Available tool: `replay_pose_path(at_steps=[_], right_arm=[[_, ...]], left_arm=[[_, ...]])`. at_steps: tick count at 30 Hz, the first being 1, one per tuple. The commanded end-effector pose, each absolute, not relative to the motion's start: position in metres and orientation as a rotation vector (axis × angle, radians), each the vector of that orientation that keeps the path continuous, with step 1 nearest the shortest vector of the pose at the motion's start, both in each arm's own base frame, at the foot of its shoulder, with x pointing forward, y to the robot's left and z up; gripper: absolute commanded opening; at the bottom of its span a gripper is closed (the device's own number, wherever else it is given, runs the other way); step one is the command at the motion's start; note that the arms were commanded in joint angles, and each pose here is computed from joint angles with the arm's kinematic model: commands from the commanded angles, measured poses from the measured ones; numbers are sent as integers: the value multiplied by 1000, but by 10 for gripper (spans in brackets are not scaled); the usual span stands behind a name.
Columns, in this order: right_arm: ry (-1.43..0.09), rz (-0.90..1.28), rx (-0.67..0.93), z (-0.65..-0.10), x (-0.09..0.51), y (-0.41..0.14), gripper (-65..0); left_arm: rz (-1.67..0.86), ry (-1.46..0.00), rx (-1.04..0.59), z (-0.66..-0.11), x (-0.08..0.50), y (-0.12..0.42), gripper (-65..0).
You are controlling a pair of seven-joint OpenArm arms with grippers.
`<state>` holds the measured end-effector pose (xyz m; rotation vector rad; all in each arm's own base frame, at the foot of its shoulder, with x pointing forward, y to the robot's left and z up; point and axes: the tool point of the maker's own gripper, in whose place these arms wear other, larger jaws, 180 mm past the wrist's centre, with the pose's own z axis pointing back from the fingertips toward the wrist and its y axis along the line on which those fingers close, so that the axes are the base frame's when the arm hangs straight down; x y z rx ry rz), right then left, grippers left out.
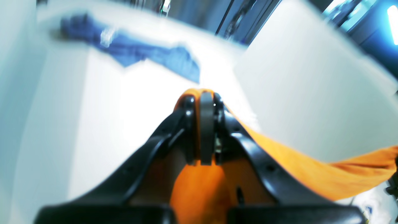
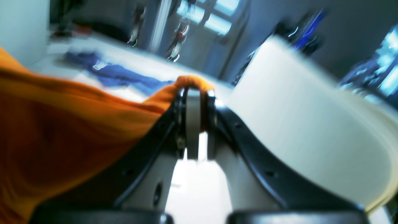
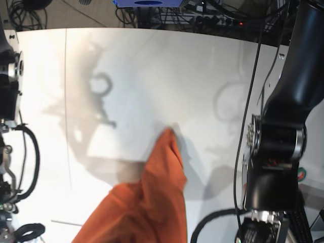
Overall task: Layout the t-shirt on the table in an organized manner, then fold the t-shirt properly
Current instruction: 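Grasp the shirt with both grippers and lift it, shaking it open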
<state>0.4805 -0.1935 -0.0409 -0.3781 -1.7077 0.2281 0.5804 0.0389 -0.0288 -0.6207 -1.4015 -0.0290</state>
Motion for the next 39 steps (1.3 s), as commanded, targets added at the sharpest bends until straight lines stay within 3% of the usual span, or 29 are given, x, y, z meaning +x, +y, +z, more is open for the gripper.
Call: replay_pose_path(at_steps=[1,3,6,11,18,25,28,32,39], right_arm=[[-1820,200,-422,1,468,-205,-650],[-1871,147,-443,18,453,-219,-650],[-1821,102,-460,-8,439,-239,-650],[-1511,151,-413,-147,412,-241,-650],[-1094,53,-191,-344,327,-195,-650],[-831,31,-65,-450,243,-147,-650],[-766,69,-31,-471,227,-129,-650],[-727,256,119,-477,199,-66,-650],[-740,544,381,-452,156,58,-650]], left_arm=[[-61,-1510,-650,19,576,34,-650],[-80,-1543,-660,33,569,31,-650],[-118,-1496,-662,13,557,23,-650],[-136,-1292,-631,-100,518,24,-650],[-70,-1000,-547,-272,418,59,-650],[136,-742,-427,-385,309,131,-650],[183,-690,-365,-405,287,161,-650],[209,-670,-275,-417,281,197,-650],[104,-781,9,-416,308,249,-650]])
